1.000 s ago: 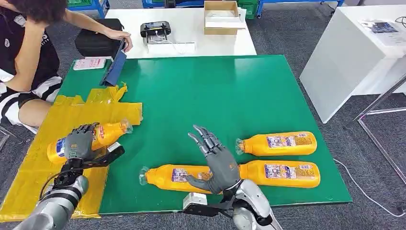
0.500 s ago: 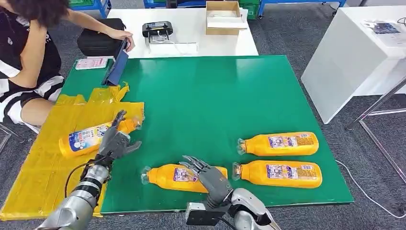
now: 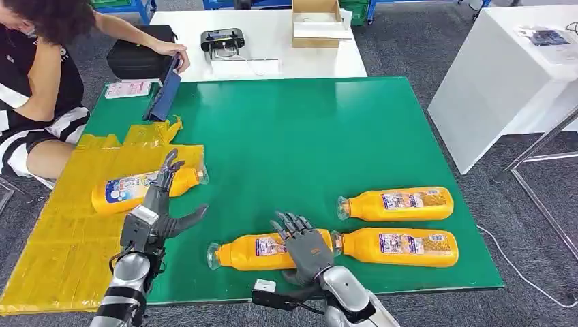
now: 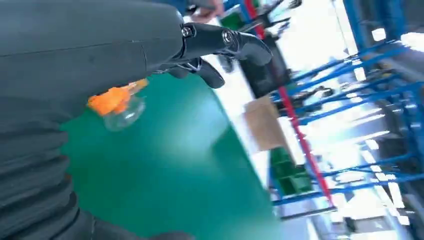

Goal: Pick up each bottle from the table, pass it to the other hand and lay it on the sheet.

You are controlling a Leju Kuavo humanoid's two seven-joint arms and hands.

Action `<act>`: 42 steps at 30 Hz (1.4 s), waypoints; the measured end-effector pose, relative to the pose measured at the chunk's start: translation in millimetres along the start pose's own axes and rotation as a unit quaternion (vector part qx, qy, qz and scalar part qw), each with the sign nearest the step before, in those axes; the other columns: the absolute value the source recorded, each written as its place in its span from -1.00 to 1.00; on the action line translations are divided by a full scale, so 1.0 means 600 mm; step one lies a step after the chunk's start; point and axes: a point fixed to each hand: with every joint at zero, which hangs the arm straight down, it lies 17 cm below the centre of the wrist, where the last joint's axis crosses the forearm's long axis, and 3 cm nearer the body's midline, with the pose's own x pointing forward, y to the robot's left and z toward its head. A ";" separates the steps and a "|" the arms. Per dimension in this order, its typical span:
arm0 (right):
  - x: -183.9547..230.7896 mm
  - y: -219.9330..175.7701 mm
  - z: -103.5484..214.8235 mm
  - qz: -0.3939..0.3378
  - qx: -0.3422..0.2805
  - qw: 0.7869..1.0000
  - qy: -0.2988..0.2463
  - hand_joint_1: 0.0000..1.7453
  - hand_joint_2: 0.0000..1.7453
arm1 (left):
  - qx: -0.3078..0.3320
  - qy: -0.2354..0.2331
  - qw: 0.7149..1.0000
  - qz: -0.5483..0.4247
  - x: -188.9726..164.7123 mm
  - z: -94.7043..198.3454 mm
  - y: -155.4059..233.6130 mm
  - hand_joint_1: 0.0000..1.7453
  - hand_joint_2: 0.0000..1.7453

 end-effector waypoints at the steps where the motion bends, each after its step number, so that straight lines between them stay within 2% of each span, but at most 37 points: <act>1: -0.002 -0.002 -0.003 0.012 -0.002 1.000 0.007 -1.00 1.00 | 0.001 -0.007 1.000 0.001 0.012 0.002 -0.001 -1.00 1.00; 6: -0.004 -0.006 -0.026 0.072 -0.004 0.997 0.032 -1.00 1.00 | 0.009 -0.057 0.998 0.018 0.091 0.006 -0.009 -1.00 1.00; 7: -0.004 -0.005 -0.030 0.075 -0.001 0.997 0.034 0.08 1.00 | 0.010 -0.066 0.997 0.023 0.106 0.006 -0.011 -1.00 1.00; 8: -0.004 -0.001 -0.034 0.079 0.005 0.996 0.036 0.76 1.00 | 0.011 -0.074 0.997 0.029 0.119 0.006 -0.013 -1.00 1.00; 9: -0.004 0.002 -0.037 0.082 0.011 0.996 0.038 0.98 1.00 | 0.010 -0.081 0.996 0.035 0.130 0.007 -0.015 -1.00 1.00; 13: -0.014 0.026 -0.047 0.090 0.050 0.994 0.042 1.00 1.00 | 0.006 -0.112 0.992 0.064 0.177 0.005 -0.025 -1.00 1.00; 19: -0.009 0.031 -0.062 0.049 0.063 0.997 0.023 1.00 1.00 | 0.000 -0.137 0.987 0.083 0.215 0.002 -0.042 -1.00 1.00; 22: -0.007 0.011 -0.067 0.006 0.031 0.999 0.016 1.00 1.00 | -0.004 -0.143 0.986 0.087 0.226 0.002 -0.052 -1.00 1.00; 28: 0.001 -0.079 -0.051 -0.073 -0.116 0.990 0.028 1.00 1.00 | -0.020 -0.128 0.988 0.088 0.219 0.020 -0.074 -1.00 1.00; 33: -0.009 -0.223 0.006 -0.155 -0.302 0.940 0.020 1.00 1.00 | -0.039 -0.070 0.993 0.092 0.175 0.029 -0.107 -1.00 1.00; 37: -0.035 -0.285 0.055 -0.225 -0.381 0.897 0.014 1.00 1.00 | -0.061 -0.028 0.991 0.116 0.139 0.039 -0.147 -1.00 1.00; 42: -0.046 -0.327 0.095 -0.277 -0.436 0.856 0.000 1.00 1.00 | -0.085 -0.007 0.985 0.151 0.127 0.045 -0.194 -1.00 1.00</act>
